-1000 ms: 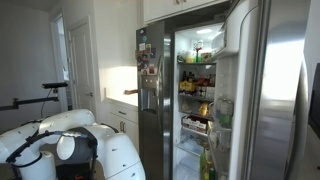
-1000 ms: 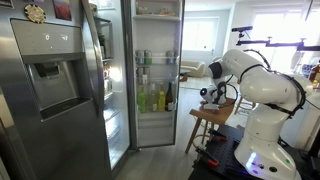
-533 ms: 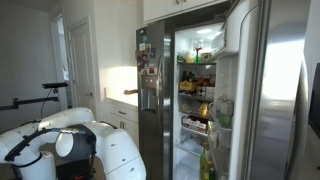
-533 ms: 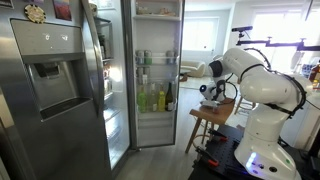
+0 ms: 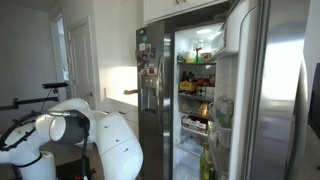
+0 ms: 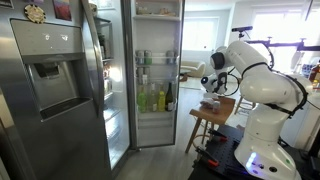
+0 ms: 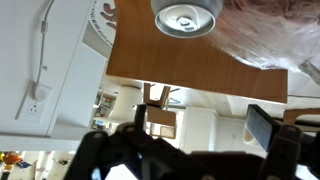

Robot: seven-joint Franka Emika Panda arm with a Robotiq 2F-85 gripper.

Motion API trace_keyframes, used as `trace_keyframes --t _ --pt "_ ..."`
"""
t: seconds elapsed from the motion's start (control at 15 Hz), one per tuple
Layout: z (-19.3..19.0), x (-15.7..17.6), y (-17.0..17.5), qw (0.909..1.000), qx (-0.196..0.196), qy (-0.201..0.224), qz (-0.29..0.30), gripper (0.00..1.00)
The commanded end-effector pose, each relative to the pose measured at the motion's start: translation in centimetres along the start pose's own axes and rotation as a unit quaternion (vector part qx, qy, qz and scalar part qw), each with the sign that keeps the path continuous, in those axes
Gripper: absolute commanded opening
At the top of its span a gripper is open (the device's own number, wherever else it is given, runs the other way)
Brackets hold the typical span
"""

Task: Remove the pink can from the fridge and place it on the stool

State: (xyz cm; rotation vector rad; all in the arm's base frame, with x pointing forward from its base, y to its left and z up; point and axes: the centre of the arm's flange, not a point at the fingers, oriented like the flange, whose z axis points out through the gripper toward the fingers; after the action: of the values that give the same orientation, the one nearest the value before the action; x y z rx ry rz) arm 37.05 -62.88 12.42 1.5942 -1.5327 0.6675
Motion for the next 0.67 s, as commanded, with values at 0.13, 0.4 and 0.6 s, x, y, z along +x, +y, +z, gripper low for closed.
trace_keyframes --t 0.13,0.4,0.6 --pt "-8.4 6.1 1.7 0.9952 0.017 -0.065 -0.071 1.0" --pt "-13.6 8.6 2.0 0.9882 0.042 -0.11 -0.098 1.0" --pt "-17.2 10.9 2.9 0.9845 0.056 -0.128 -0.105 1.0"
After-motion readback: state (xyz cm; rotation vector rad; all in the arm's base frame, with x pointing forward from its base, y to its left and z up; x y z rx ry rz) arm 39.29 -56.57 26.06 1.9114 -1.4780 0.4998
